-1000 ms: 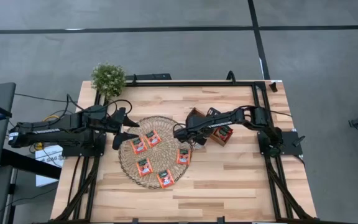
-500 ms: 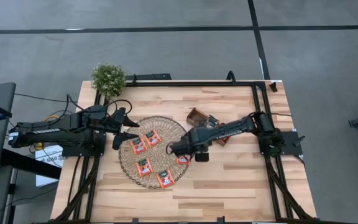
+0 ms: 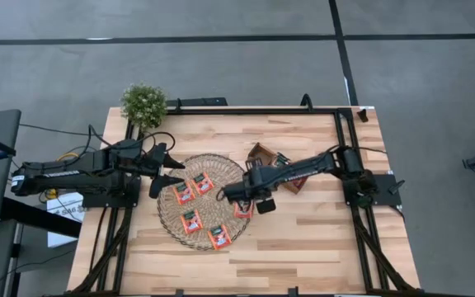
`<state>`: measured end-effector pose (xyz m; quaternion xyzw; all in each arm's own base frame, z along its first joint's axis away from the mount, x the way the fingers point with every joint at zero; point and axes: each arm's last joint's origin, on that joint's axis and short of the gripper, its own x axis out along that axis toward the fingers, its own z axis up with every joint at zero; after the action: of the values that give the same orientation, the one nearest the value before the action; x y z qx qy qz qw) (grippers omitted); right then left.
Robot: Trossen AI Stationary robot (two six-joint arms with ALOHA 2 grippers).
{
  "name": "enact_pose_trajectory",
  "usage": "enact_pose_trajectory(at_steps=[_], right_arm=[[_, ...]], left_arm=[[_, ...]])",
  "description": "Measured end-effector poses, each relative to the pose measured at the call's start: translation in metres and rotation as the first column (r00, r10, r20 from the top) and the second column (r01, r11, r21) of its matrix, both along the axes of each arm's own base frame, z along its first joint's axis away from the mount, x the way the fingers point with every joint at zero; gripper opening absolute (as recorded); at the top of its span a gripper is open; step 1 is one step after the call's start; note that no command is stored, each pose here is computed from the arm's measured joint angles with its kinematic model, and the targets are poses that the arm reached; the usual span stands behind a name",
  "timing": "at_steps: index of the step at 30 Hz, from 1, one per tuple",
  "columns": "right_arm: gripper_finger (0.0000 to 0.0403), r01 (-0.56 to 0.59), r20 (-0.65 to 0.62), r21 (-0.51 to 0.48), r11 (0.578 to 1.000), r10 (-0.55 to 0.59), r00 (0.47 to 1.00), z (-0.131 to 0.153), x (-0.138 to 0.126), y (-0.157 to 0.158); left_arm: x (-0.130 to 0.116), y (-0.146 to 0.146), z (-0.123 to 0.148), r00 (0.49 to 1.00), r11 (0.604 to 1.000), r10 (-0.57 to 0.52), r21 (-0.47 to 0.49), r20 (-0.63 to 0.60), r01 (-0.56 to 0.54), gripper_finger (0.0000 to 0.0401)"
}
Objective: Pick & Place Tea
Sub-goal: Put the brown tea bag into the middle section of the wooden organizer
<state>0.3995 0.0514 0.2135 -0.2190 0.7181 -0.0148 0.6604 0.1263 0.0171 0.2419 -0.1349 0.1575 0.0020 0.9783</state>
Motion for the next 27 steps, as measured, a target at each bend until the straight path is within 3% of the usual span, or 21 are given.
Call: enact_pose_trajectory(at_steps=[6, 18, 27], right_arm=[[0.0136, -0.006, -0.019, 0.242, 0.970, 0.011, 1.000, -0.002, 0.004, -0.019], [0.0129, -0.160, 0.033, 0.261, 0.952, 0.157, 0.987, -0.004, 0.013, -0.038], [0.0126, -0.098, 0.061, 0.332, 0.938, 0.082, 0.995, -0.004, 0.015, -0.070]], left_arm=[[0.000, 0.000, 0.000, 1.000, 1.000, 0.008, -0.023, -0.001, -0.008, 0.0241], [0.000, 0.000, 0.000, 1.000, 0.999, 0.016, -0.050, -0.002, -0.016, 0.0241], [0.000, 0.000, 0.000, 1.000, 0.997, 0.022, -0.069, -0.003, -0.023, 0.0241]])
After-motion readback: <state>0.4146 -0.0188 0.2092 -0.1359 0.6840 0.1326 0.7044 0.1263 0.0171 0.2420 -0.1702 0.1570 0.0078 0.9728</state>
